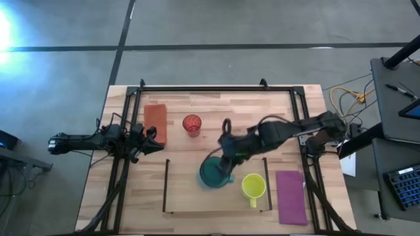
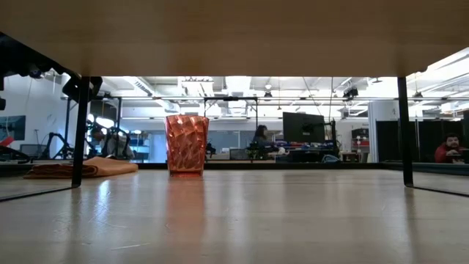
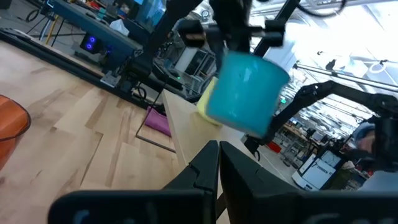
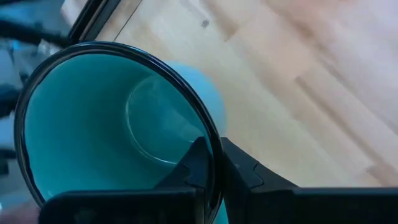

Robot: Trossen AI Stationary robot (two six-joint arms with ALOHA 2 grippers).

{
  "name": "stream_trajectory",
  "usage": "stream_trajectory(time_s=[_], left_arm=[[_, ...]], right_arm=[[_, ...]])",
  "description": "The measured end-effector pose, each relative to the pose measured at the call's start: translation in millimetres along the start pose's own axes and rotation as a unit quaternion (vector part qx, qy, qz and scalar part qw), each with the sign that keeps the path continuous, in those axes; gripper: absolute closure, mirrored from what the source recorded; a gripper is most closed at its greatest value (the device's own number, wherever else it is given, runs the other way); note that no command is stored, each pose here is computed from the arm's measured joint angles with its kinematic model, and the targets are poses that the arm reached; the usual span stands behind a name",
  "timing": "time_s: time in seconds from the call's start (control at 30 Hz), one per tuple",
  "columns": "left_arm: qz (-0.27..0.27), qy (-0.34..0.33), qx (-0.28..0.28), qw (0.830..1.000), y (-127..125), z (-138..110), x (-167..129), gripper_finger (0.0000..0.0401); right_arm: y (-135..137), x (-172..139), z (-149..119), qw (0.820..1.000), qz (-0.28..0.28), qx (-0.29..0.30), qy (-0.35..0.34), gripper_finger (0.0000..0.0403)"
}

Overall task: Stack small to large cups/mugs on shelf
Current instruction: Put the green mug on the shelf

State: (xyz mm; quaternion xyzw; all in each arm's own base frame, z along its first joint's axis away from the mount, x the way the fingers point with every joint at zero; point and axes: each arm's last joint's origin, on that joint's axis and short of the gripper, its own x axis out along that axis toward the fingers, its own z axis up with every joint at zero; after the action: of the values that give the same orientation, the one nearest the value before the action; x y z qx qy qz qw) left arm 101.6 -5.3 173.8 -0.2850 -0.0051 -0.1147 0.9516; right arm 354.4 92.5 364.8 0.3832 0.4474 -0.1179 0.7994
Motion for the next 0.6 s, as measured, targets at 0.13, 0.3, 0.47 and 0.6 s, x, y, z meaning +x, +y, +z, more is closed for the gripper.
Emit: stream_trajectory(time_s=[0.13, 0.3, 0.47, 0.6], left_arm=[[0.000, 0.000, 0.000, 1.000, 0, 0, 0, 0.0401], [0.000, 0.000, 0.000, 1.000, 0, 0, 0, 0.0401], [0.000, 0.000, 0.000, 1.000, 0, 0, 0, 0.0401], [0.000, 0.000, 0.000, 1.000, 0, 0, 0, 0.0401]], right_arm=[[7, 13, -7, 1.000, 0.005, -0.010, 0.010, 0.0390], [8, 19, -8, 0.999, 0.005, -0.033, 0.023, 0.0390], [7, 17, -9, 0.998, 0.008, -0.049, 0.031, 0.0390], [5, 17, -12, 0.997, -0.005, -0.053, 0.046, 0.0386]])
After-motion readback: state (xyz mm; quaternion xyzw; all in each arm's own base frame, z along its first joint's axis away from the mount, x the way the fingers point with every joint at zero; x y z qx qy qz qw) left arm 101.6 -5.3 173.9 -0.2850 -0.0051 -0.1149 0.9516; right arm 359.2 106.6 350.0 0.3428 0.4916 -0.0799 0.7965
